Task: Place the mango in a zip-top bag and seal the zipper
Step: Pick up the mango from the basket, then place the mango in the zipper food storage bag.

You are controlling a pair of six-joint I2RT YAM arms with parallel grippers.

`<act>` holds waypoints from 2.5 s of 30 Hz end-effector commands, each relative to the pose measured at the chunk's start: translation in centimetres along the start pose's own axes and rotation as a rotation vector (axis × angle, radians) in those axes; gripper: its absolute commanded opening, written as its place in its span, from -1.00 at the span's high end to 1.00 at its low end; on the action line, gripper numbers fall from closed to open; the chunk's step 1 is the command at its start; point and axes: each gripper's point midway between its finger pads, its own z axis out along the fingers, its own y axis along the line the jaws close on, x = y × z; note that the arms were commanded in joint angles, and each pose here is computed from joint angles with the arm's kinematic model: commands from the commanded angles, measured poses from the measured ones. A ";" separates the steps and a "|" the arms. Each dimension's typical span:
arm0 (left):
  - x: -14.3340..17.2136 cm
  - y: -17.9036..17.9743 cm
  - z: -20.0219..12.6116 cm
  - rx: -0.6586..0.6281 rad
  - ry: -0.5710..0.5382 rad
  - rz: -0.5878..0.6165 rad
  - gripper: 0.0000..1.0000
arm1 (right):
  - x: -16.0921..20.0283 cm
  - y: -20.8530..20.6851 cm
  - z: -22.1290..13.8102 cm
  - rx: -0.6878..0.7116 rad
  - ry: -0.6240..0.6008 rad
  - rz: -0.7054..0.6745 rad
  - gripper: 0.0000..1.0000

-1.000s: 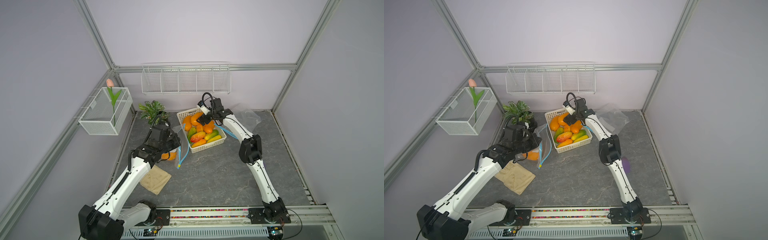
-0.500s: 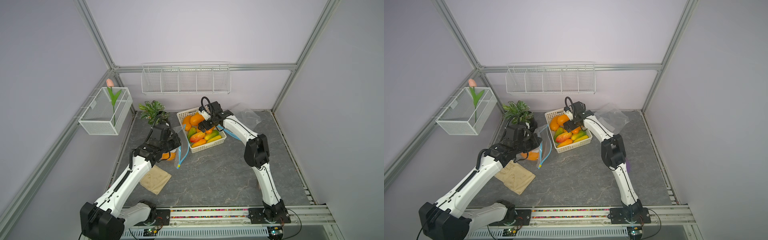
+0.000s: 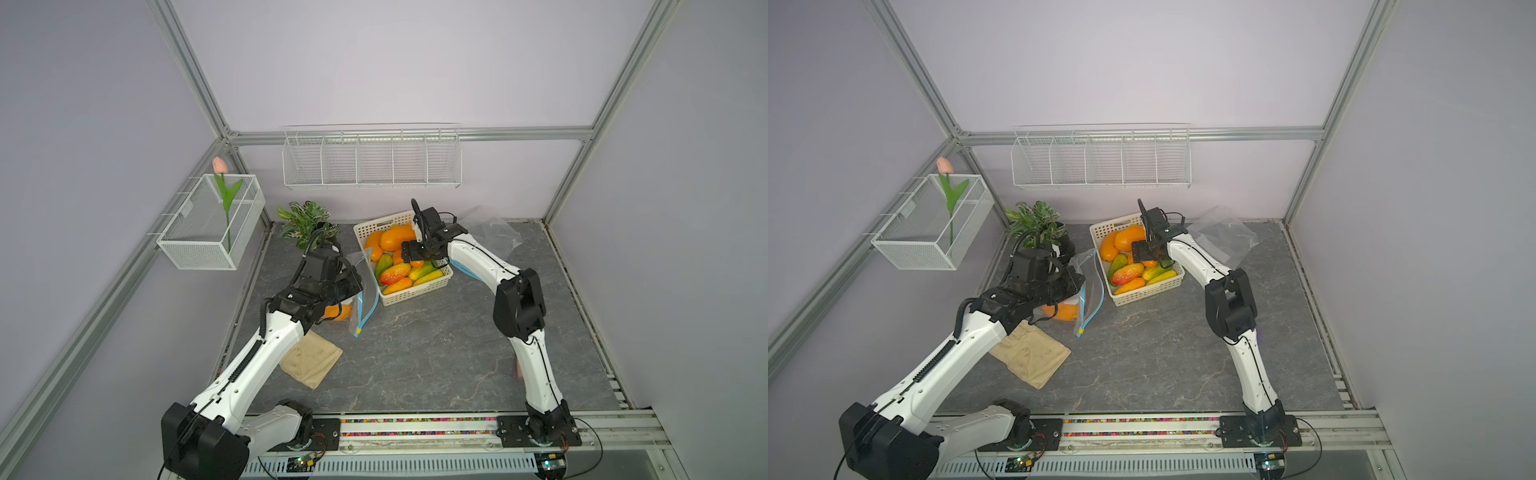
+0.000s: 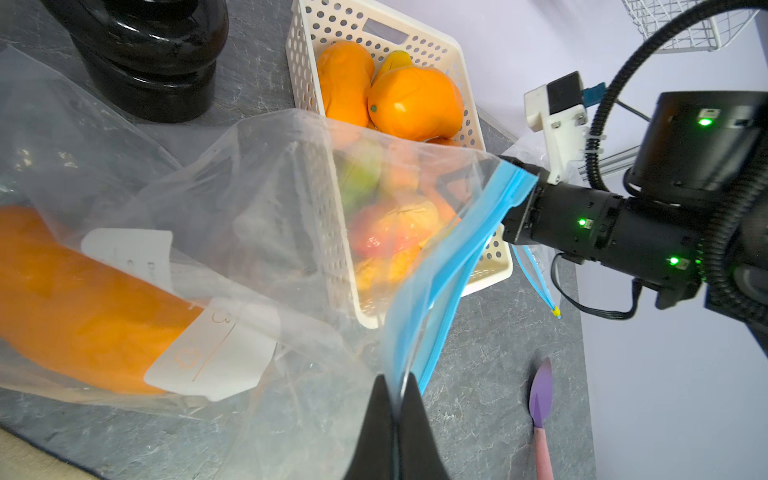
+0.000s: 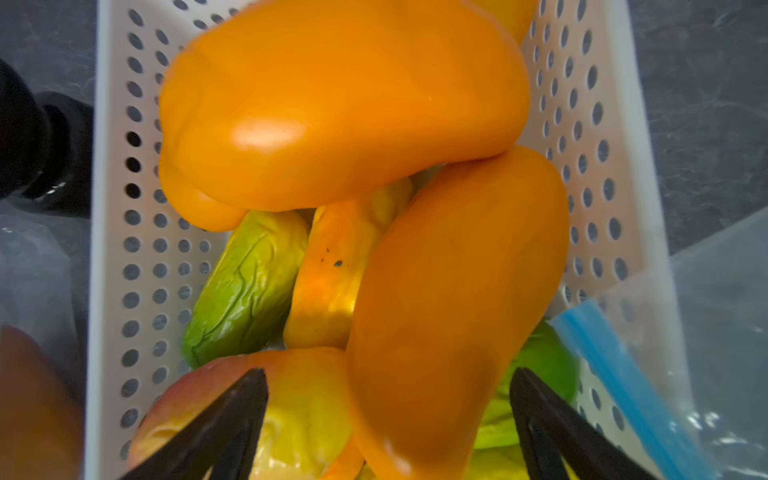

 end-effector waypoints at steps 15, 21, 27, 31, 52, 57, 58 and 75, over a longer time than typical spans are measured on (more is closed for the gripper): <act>-0.4 -0.5 0.4 0.026 0.000 -0.014 1.00 | 0.5 -3.3 2.1 0.188 0.017 0.063 -0.27; -0.6 -1.1 0.7 0.041 0.009 -0.019 1.00 | -0.6 -1.9 -0.3 0.114 -0.015 0.000 0.17; -1.7 -2.5 0.9 0.072 0.001 -0.026 1.00 | -1.5 1.6 -7.2 -0.096 -0.143 -0.088 0.44; -2.8 -3.5 1.1 0.093 -0.016 -0.036 1.00 | -0.4 4.8 -13.3 -0.314 -0.249 -0.193 0.54; -3.1 -4.9 0.9 0.169 -0.020 -0.049 1.00 | 11.2 13.4 -19.5 -0.925 -0.184 -0.520 0.61; -3.5 -5.2 -0.2 0.179 -0.049 -0.036 1.00 | 11.4 12.5 -17.4 -0.845 -0.107 -0.504 0.64; -3.5 -5.2 -0.4 0.180 -0.051 -0.034 1.00 | 11.4 12.2 -17.1 -0.826 -0.096 -0.505 0.64; -1.6 -7.6 -0.4 0.231 0.031 0.081 1.00 | 10.8 11.6 -16.5 -0.711 0.045 -0.499 0.64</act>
